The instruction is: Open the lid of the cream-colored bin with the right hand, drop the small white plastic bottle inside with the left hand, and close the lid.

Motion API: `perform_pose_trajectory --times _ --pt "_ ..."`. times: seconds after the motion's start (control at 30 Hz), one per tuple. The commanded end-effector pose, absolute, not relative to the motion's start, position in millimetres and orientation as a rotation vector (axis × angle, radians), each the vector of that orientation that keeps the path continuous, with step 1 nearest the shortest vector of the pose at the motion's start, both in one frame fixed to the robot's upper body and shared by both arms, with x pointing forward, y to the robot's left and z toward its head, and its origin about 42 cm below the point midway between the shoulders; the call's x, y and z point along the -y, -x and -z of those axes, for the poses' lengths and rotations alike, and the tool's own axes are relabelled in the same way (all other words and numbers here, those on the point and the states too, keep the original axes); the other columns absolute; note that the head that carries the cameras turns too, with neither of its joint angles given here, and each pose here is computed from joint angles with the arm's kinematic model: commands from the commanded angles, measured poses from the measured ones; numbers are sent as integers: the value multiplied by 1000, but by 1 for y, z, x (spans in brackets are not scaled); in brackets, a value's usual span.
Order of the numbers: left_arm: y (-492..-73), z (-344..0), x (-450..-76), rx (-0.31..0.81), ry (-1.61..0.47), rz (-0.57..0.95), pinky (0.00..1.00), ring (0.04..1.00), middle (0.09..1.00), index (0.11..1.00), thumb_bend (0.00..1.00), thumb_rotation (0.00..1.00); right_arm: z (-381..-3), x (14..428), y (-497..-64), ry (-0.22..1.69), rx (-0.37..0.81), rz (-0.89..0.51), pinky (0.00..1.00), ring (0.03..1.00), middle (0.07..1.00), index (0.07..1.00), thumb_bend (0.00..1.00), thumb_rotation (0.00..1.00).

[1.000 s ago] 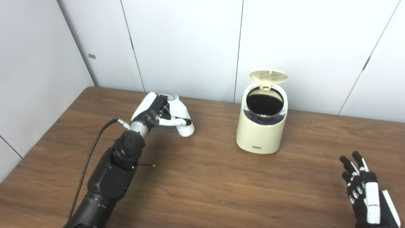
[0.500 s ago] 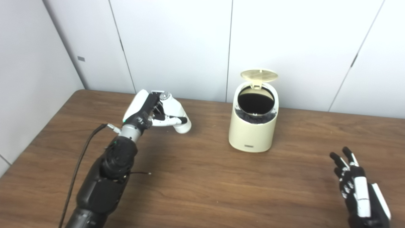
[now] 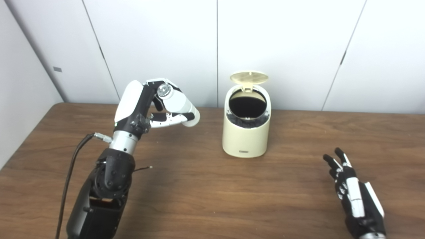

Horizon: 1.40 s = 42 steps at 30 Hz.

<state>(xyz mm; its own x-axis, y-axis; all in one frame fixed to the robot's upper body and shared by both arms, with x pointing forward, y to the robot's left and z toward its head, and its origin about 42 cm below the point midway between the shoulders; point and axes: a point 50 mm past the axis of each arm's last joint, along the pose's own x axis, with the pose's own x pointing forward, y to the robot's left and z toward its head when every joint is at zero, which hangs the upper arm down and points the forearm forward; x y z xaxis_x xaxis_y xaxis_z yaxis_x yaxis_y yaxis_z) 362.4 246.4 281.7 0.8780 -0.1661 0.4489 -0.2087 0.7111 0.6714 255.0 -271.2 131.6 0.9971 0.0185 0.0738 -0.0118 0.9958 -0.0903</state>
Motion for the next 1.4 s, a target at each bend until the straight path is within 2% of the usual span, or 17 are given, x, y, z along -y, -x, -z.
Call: perform_pose_trajectory --times 0.0,0.43,0.83,1.37 --pt "-362 -312 -236 664 -799 -55 316 378 467 515 498 0 -141 269 -258 105 150 -14 1000 966 913 973 635 1000" --pt "-368 -332 -187 790 -817 -66 284 371 511 499 498 0 -136 262 -261 107 138 -16 1000 976 912 967 654 1000" --pt "-381 -337 -157 843 -745 18 333 391 514 506 497 0 -129 261 -258 98 128 -13 1000 976 918 969 650 1000" --pt "-408 -317 -141 926 -828 19 341 412 529 485 473 0 -129 259 -259 93 140 -4 1000 977 916 968 662 1000"
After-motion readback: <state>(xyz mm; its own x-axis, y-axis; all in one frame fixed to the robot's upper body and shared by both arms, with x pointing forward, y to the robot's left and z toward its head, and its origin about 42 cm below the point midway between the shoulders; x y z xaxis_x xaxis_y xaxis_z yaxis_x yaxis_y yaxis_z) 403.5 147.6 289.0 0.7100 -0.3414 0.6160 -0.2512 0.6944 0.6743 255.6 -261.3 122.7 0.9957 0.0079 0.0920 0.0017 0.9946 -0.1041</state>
